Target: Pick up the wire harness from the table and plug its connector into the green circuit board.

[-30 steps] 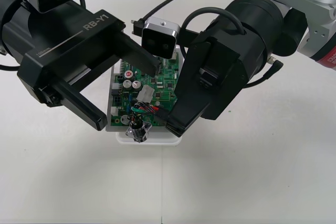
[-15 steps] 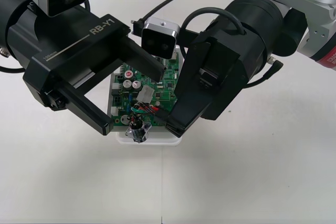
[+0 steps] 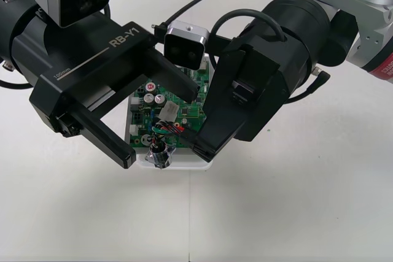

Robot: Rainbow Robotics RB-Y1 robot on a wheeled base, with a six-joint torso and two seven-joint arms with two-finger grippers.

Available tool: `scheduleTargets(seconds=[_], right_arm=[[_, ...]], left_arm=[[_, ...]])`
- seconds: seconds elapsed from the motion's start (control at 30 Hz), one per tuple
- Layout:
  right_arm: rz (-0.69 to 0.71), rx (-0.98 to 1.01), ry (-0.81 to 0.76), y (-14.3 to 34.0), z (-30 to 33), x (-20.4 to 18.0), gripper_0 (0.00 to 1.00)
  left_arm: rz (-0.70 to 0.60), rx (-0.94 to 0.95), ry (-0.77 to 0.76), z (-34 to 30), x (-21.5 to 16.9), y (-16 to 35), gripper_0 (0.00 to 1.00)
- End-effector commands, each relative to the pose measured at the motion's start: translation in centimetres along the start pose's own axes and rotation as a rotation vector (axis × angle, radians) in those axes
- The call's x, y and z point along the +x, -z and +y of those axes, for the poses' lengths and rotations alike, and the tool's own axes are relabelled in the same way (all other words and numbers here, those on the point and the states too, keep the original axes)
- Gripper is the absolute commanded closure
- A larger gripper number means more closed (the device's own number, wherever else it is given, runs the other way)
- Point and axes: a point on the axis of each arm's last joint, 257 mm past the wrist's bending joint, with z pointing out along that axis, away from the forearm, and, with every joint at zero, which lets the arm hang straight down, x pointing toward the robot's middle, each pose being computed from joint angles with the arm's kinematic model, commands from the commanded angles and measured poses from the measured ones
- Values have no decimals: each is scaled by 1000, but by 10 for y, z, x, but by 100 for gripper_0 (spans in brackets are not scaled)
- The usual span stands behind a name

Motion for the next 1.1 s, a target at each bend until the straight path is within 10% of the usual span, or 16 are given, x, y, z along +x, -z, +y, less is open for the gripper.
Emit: scheduleTargets(seconds=[0.03, 1.1], right_arm=[[65, 8, 21, -15, 15, 2, 100], [69, 6, 23, -16, 15, 2, 100]], left_arm=[[3, 13, 24, 0, -12, -16, 18], [-15, 25, 29, 1, -12, -25, 24]])
